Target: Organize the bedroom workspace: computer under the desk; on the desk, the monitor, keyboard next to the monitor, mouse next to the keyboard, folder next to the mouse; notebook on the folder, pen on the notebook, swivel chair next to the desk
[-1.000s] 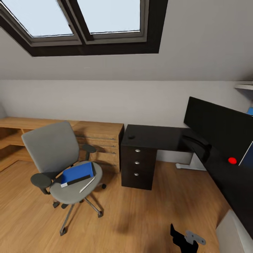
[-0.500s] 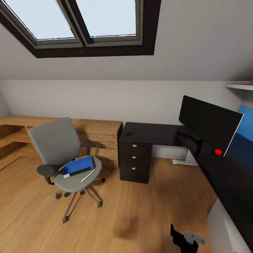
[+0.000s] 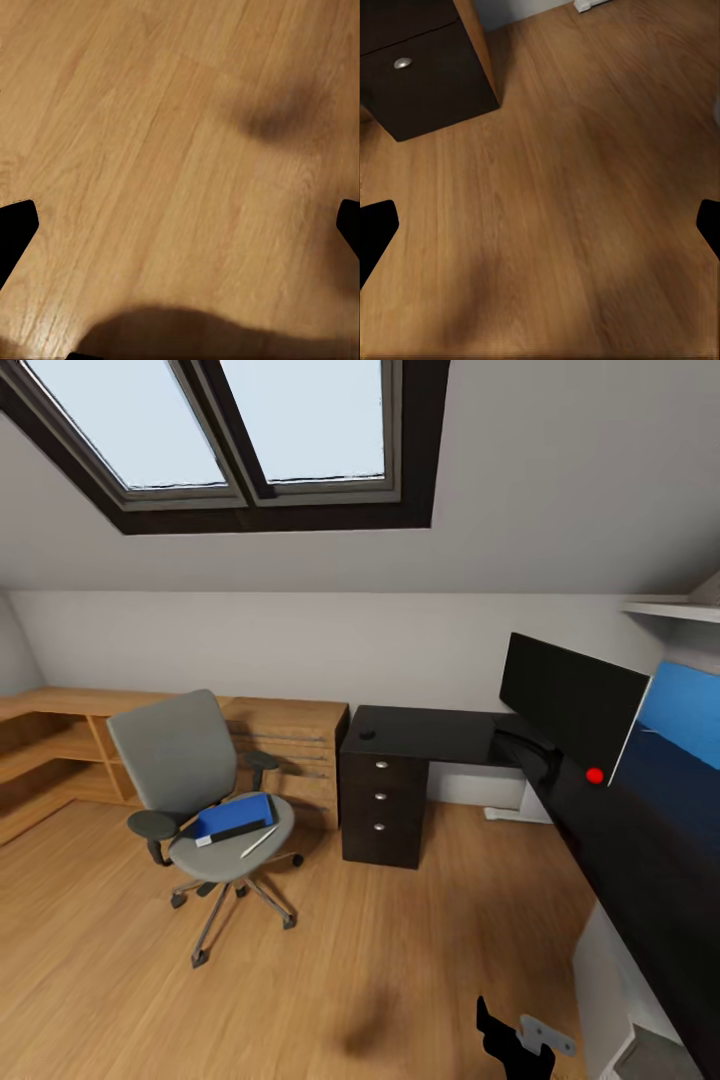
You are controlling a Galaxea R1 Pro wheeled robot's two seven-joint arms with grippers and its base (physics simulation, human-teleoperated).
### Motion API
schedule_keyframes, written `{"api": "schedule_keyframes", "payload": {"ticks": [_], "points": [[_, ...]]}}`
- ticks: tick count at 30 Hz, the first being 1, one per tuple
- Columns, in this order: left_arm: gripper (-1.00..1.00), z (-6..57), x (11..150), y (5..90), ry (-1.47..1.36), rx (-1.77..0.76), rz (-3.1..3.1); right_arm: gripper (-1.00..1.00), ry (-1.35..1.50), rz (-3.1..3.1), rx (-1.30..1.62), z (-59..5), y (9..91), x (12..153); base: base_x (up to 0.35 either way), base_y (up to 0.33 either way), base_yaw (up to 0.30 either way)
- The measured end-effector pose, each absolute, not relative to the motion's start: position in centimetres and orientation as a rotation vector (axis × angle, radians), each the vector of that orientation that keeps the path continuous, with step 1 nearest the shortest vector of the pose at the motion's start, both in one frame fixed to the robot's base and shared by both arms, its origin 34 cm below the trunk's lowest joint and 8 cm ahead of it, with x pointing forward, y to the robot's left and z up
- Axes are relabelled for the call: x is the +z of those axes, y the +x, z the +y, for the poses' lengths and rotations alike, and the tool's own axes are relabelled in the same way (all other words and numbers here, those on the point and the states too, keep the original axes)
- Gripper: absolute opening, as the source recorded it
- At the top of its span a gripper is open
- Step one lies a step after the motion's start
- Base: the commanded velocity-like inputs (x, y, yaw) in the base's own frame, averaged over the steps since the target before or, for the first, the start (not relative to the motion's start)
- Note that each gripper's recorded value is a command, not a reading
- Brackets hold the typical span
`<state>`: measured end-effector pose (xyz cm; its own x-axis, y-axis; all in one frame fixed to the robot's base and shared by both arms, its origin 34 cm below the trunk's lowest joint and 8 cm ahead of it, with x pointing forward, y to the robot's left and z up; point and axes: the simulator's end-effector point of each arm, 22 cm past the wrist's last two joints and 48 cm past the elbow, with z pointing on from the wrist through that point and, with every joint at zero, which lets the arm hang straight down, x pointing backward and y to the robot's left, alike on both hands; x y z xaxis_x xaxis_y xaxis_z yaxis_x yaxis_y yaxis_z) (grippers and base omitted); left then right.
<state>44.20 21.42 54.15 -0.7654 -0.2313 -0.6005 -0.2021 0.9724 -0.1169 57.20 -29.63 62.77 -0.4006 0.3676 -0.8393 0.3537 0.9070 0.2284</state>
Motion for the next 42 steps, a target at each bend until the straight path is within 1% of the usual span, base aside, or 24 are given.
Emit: {"api": "schedule_keyframes", "payload": {"ticks": [11, 33, 42], "points": [[1.00, 21.4, 54.6, 44.6, -0.301, -0.062, 2.453, 1.00, 0.520, 2.008, 0.020, -29.7, 57.5, 63.3, -0.143, 0.000, 0.000], [1.00, 21.2, 56.6, 44.6, -0.302, -0.065, 2.452, 1.00, 0.525, 2.007, 0.009, -30.2, 57.4, 65.4, -0.009, 0.000, 0.000], [1.00, 21.3, 56.9, 42.7, -0.305, -0.058, 2.496, 1.00, 0.607, 2.034, -0.092, -32.1, 56.1, 65.8, 0.000, 0.000, 0.000]]}}
